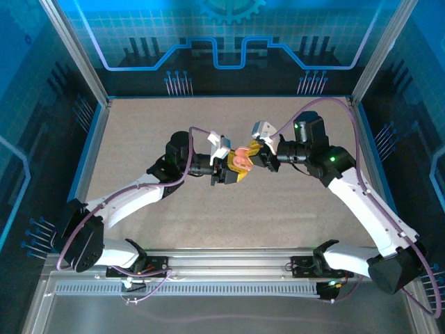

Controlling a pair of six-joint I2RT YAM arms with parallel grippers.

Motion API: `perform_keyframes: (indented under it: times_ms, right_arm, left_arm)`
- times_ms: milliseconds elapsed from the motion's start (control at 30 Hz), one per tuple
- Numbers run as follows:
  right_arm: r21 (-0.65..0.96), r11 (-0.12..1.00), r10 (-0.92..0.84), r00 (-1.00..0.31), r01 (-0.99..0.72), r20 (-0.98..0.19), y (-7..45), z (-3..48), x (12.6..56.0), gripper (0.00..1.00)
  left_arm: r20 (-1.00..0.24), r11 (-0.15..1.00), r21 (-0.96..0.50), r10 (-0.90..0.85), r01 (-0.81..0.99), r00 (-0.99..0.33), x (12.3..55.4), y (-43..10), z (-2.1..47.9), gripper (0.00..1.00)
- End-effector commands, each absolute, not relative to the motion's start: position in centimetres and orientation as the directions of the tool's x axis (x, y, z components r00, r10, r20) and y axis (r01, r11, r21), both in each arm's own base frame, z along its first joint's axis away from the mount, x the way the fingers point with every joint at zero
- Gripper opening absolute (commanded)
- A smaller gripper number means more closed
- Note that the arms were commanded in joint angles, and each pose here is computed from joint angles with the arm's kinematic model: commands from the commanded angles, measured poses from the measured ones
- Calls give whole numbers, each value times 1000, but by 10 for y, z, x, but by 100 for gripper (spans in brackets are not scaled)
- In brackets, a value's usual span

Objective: Insert wireless bluetooth earbuds into charging case

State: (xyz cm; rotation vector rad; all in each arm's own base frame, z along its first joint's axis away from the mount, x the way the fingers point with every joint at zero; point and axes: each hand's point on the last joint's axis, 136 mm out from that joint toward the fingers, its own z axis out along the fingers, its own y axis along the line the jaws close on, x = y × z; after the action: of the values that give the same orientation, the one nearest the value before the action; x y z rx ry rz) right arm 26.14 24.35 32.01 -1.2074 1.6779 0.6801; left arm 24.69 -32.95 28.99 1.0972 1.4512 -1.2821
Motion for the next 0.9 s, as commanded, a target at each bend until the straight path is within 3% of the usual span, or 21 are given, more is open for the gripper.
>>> perform_keyframes:
  times_ms: [0, 233, 367, 467, 600, 733, 867]
  right_arm:
    - [-74, 440, -385, -114, -895, -916, 234, 334, 270, 32]
    - [103, 540, -201, -247, -835, -948, 213, 371, 279, 48]
    - [239, 684, -48, -370, -689, -928, 183, 376, 300, 60]
    - [362, 781, 53, -523, -509, -851, 156, 343, 326, 55]
    - [533, 796, 160, -749, -287, -643, 145, 274, 346, 46]
    - [628, 752, 127, -892, -199, -435, 171, 209, 356, 35]
    - [579, 797, 23, -949, -172, -314, 196, 157, 358, 30]
  left_arm:
    - [-984, 97, -171, 37, 980, -175, 246, -324, 299, 34]
    - [-988, 235, -155, -11, 960, -157, 266, -311, 299, 33]
    - [-990, 325, -137, -66, 936, -122, 279, -298, 304, 32]
    - [-991, 375, -128, -96, 918, -99, 285, -289, 308, 33]
    - [-991, 412, -107, -122, 905, -61, 285, -281, 316, 32]
    - [-990, 422, -92, -133, 902, -39, 282, -276, 323, 33]
    - [-989, 440, -77, -145, 895, -14, 281, -271, 329, 33]
